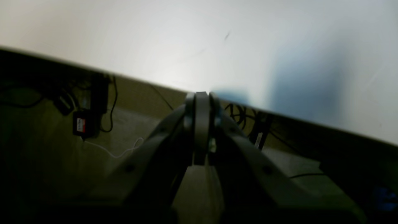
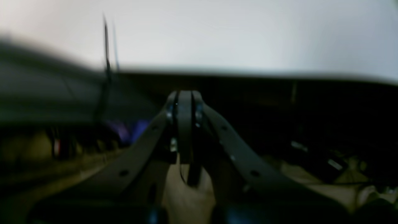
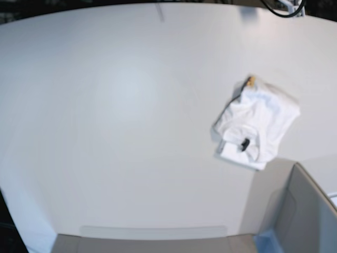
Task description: Layout the t-shirt on the table in an organized manner, then fold the t-shirt properly
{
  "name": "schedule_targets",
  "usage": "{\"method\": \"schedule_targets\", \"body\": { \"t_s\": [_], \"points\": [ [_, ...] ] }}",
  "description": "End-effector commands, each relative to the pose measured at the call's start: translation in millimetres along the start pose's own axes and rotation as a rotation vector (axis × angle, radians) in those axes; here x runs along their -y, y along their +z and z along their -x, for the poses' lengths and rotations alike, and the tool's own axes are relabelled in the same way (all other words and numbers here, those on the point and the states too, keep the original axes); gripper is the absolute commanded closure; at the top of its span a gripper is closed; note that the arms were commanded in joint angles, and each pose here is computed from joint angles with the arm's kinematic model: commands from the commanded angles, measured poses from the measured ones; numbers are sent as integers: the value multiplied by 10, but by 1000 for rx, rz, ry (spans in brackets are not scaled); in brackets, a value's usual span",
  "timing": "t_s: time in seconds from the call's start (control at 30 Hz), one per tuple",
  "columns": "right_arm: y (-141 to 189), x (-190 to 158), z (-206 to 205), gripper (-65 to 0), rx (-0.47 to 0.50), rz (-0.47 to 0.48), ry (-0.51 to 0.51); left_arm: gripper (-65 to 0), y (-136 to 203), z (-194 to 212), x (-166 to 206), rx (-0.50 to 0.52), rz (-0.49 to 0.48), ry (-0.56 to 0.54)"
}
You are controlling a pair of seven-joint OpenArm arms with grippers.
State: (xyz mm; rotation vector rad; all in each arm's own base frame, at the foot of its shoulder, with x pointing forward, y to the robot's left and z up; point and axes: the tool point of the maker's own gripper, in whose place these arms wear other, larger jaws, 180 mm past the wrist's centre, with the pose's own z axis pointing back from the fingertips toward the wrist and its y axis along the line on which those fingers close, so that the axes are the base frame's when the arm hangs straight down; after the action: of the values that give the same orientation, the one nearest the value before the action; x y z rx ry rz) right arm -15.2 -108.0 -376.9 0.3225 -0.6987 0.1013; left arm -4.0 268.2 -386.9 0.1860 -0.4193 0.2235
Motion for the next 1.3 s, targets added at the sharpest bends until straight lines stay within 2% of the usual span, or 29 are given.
{"method": "schedule_targets", "body": {
  "t_s": [0.0, 0.1, 0.27, 0.4, 0.57, 0.9, 1.13, 1.27],
  "points": [
    [61, -60, 44, 0, 3, -17, -2, 0, 56, 2, -14, 9, -9, 2],
    [142, -16, 324, 0, -29, 2, 25, 0, 93, 158, 43, -34, -1, 22],
    [411, 237, 892, 0, -119, 62, 134, 0, 113, 309, 105, -67, -6, 67],
    [589, 355, 1126, 0, -135, 79, 195, 0, 77, 524, 171, -139, 14, 77],
    [581, 506, 1223, 0, -138, 79, 247, 0, -3, 792, 351, -210, 62, 92],
    [415, 974, 1450, 0, -192, 140, 337, 0, -375, 1268, 297, -326, 43, 158],
    [255, 1216, 1888, 0, -315, 97, 440, 0, -606, 1634, 265, -414, 4, 126],
    [155, 1284, 1968, 0, -341, 84, 474, 0, -608, 1810, 274, -461, 2, 136]
  ]
}}
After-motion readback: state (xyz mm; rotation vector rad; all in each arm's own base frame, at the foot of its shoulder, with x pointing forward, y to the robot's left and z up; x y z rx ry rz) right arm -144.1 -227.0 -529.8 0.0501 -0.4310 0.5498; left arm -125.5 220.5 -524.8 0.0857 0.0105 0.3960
